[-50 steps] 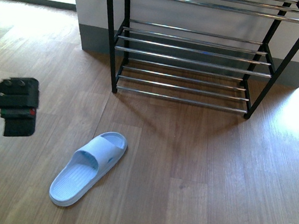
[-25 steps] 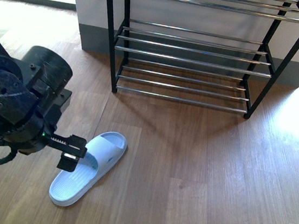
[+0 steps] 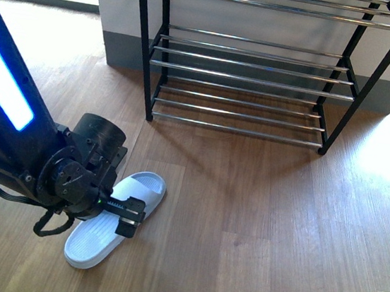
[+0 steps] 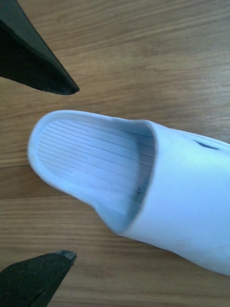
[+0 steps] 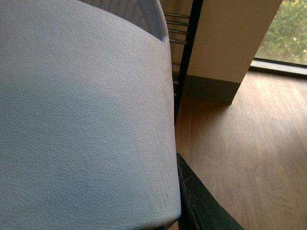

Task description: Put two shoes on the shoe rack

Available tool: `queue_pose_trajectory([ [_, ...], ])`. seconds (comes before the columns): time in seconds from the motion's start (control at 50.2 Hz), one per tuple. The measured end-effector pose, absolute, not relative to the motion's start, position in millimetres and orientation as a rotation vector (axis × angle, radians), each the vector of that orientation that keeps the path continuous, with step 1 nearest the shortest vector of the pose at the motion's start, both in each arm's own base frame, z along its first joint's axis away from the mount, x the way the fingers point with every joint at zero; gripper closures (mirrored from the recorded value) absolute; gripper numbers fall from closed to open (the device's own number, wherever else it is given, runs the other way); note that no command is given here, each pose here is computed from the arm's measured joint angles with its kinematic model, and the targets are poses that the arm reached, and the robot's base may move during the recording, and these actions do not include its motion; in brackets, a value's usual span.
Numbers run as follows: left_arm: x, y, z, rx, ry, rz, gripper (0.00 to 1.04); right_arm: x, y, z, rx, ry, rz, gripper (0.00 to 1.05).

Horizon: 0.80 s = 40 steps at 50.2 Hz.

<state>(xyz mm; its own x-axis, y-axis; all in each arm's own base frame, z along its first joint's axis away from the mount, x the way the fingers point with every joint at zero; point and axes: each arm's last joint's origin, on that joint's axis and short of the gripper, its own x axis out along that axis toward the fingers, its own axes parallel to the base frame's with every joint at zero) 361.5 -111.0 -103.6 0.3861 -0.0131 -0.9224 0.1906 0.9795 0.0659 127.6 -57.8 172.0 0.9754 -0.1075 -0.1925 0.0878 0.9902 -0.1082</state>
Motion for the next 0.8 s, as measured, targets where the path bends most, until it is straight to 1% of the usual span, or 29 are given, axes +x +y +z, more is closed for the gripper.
queue_pose_trajectory([
  [0.119,367.6,-116.2,-116.0,0.17,1.153,-0.142,0.09,127.6,-57.8,172.0,-0.099,0.199,-0.099,1.03],
  [0.358,367.7,-125.4,-136.3,0.17,1.16,-0.179,0.09,127.6,-57.8,172.0,-0.099,0.199,-0.099,1.03],
  [0.657,379.1,-148.1,-152.5,0.165,1.064,-0.238,0.09,127.6,-57.8,172.0,-0.099,0.199,-0.099,1.03],
  [0.796,382.6,-153.0,-157.6,0.162,1.049,-0.244,0.09,127.6,-57.8,172.0,-0.099,0.199,-0.099,1.03],
])
